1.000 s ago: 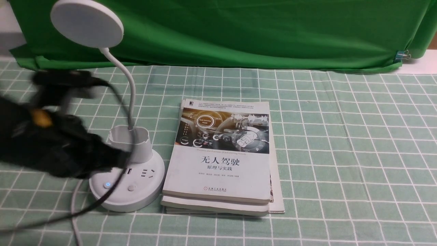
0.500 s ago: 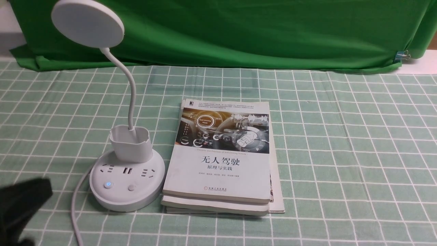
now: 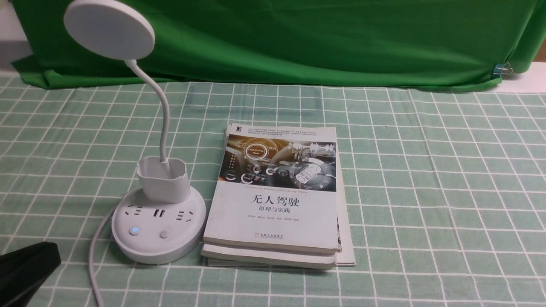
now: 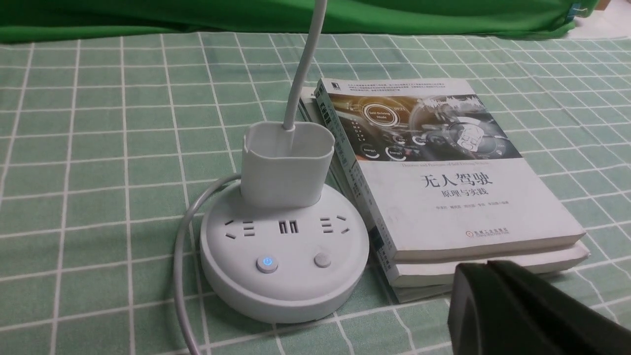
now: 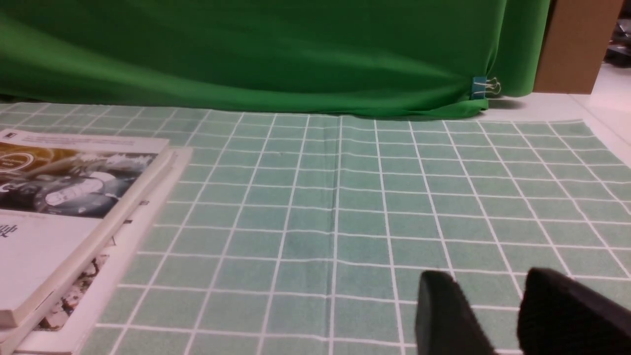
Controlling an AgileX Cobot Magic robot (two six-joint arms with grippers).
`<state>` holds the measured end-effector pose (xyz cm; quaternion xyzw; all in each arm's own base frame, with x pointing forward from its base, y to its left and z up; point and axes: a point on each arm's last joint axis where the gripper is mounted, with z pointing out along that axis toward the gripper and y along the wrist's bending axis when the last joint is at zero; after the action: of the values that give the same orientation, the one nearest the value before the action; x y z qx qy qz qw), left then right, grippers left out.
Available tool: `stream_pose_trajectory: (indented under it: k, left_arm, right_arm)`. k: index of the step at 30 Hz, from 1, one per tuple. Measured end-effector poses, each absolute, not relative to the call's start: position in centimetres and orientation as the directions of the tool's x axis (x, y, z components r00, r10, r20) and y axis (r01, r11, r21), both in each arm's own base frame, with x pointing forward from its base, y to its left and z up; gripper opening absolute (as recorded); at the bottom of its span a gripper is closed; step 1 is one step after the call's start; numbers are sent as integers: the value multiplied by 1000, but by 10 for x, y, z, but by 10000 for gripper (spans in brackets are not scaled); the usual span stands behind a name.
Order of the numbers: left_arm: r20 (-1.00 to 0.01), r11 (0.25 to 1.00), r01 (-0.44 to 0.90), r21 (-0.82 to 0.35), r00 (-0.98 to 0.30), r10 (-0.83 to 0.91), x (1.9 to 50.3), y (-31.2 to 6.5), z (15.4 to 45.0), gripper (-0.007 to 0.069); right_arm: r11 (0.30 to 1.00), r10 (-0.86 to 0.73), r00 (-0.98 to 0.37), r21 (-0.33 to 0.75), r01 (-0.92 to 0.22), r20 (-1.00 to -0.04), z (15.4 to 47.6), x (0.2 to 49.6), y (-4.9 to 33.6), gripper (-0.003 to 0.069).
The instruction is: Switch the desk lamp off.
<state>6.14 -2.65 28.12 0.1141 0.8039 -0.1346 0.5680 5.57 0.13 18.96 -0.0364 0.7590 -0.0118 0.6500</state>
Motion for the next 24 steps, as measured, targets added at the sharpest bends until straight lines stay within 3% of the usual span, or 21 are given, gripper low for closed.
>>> stream_pose_trajectory:
  k: [24]
  left_arm:
    - [-945,942,331,-56,-322,57,62,-25,281,0]
  right_arm:
    - [997,-71,-152,-65,-40,-986,190,56,1,242]
